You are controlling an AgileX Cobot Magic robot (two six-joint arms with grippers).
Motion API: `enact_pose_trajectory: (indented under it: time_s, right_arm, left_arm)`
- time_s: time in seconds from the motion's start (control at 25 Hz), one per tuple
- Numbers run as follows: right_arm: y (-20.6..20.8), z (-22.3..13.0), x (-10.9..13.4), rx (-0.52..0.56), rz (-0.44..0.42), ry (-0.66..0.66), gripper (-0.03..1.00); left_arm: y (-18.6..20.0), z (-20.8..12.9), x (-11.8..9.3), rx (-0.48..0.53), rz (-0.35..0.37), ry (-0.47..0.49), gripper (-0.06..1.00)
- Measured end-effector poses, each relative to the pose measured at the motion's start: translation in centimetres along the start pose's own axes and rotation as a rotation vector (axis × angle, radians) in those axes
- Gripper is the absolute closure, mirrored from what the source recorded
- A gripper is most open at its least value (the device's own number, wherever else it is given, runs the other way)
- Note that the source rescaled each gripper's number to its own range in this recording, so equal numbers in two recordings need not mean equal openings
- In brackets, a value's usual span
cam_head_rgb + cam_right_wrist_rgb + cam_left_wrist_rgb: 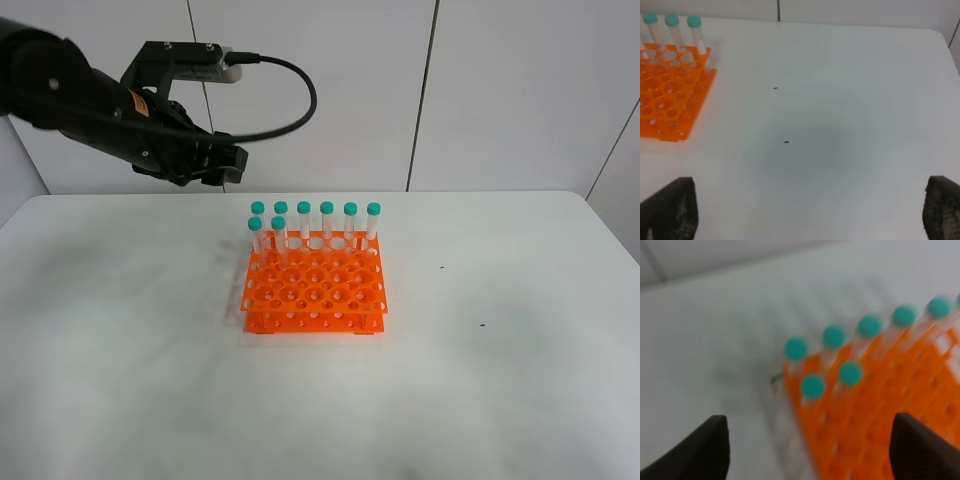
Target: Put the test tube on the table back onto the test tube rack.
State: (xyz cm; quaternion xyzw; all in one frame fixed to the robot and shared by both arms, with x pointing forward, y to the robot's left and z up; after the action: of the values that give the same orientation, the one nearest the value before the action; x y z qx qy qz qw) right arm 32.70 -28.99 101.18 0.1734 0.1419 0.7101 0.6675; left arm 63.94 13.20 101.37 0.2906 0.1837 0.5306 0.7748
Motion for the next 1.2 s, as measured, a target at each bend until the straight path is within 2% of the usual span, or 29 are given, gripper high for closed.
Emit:
enact_pose_trajectory:
  time_s: [0.08, 0.16, 0.32, 0.44, 0.68, 0.8, 0.88, 1.0, 1.2]
  right_arm:
    - [0.0, 0.0, 0.0, 0.0, 0.0, 0.0, -0.03]
    - [0.0, 0.0, 0.0, 0.0, 0.0, 0.0, -0.03]
    - [0.0, 0.0, 0.0, 0.0, 0.0, 0.0, -0.03]
    - [0.0, 0.0, 0.0, 0.0, 0.0, 0.0, -0.03]
    - [0.0, 0.0, 0.0, 0.0, 0.0, 0.0, -0.03]
    - [0.0, 0.0, 0.0, 0.0, 0.0, 0.0, -0.03]
    - [0.0, 0.0, 0.0, 0.0, 0.0, 0.0, -0.03]
    - [0.0, 0.0, 0.0, 0.0, 0.0, 0.0, -0.03]
    - [0.0, 0.0, 0.0, 0.0, 0.0, 0.0, -0.03]
  left_arm:
    - [-0.9, -1.1, 1.2, 0.133, 0.01, 0.013, -0.05]
    - [-2.2, -3.2, 2.4, 0.306, -0.001, 0.024, -0.05]
    - [-4.1, -5.1, 4.3, 0.473, -0.006, 0.055, -0.06]
    - [-4.4, -5.9, 6.5, 0.521, 0.02, 0.093, -0.06]
    - [-2.5, -8.1, 13.2, 0.59, 0.105, 0.231, -0.04]
    - [-1.3, -9.5, 15.7, 0.637, 0.137, 0.289, -0.03]
    - [-0.6, -10.3, 16.3, 0.676, 0.141, 0.315, -0.02]
    - [-0.5, -10.3, 16.5, 0.677, 0.142, 0.321, -0.01]
    - [0.4, -11.6, 15.7, 0.704, 0.134, 0.328, -0.01]
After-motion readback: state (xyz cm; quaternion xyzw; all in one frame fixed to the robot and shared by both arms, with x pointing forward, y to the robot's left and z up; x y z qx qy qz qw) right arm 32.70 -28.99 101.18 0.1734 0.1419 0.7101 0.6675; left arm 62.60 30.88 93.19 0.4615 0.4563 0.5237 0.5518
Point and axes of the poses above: a point on each arm's last joint axis where the gripper is mounted, y pointing back along that axis away from the gripper, x along the wrist's bending axis when the last joint is at zero, z = x × y, the point moved 10 cm from there along -y, pointing out along that axis toward the gripper, and after that the axes turned 2 degrees about -y, right-handed, at the moved point
